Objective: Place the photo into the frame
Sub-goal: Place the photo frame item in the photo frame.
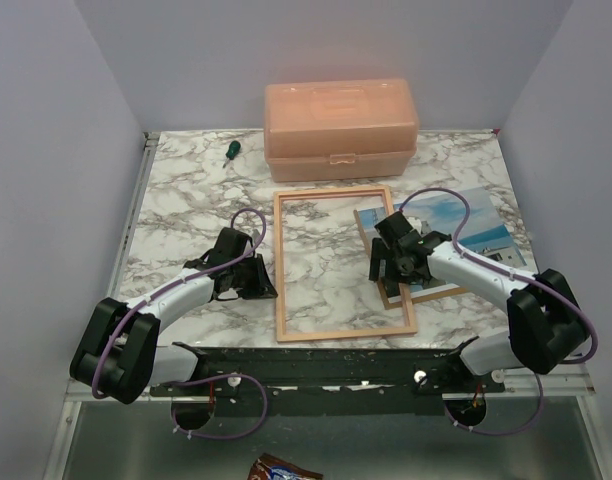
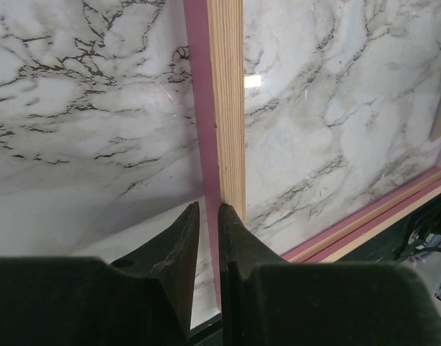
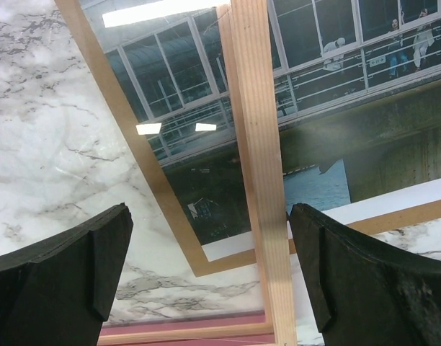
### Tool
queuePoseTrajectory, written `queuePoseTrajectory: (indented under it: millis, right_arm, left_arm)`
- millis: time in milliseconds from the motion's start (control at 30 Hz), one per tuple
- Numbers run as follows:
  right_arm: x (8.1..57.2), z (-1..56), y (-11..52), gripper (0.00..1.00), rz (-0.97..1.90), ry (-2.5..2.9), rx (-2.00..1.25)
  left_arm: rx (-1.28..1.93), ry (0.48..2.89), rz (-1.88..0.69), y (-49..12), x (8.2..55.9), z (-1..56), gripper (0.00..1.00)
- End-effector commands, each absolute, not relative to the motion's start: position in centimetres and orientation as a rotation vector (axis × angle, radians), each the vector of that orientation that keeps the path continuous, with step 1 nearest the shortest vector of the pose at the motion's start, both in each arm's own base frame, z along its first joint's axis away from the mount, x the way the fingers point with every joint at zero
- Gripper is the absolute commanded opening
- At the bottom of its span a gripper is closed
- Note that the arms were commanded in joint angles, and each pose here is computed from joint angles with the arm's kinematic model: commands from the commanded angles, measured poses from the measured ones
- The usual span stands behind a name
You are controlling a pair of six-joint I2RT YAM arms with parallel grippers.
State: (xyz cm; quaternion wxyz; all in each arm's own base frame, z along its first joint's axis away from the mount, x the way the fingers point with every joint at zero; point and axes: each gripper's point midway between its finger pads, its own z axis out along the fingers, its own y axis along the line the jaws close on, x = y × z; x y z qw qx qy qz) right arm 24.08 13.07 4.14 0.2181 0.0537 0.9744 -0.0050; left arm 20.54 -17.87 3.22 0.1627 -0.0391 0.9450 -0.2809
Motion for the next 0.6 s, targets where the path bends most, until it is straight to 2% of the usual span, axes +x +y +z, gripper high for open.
queuePoseTrajectory:
  millis: [0,200,300,467,567]
  right_arm:
    - [24.5,3.8,12.2,1.00,-0.004,2.695,0.243]
    - [24.9,3.5,11.1,0.98,0.316,2.719,0.394]
    - [25.0,3.3,11.1,0.95,0.387,2.719,0.410]
    - [24.6,2.8,11.8,0.81,0.501,2.727,0.440]
    - [24.7,2.8,12.0,0.79,0.537,2.722,0.449]
  left_arm:
    - [-0.105,2.816,-0.659,-15.8,18.2,0.5,0.18]
    - [-0.101,2.817,-0.662,-15.9,18.1,0.5,0.18]
    - [-0.100,2.815,-0.663,-15.9,18.2,0.5,0.18]
    - [-0.099,2.815,-0.663,-15.9,18.1,0.5,0.18]
    - [-0.099,2.814,-0.665,-15.9,18.2,0.5,0.18]
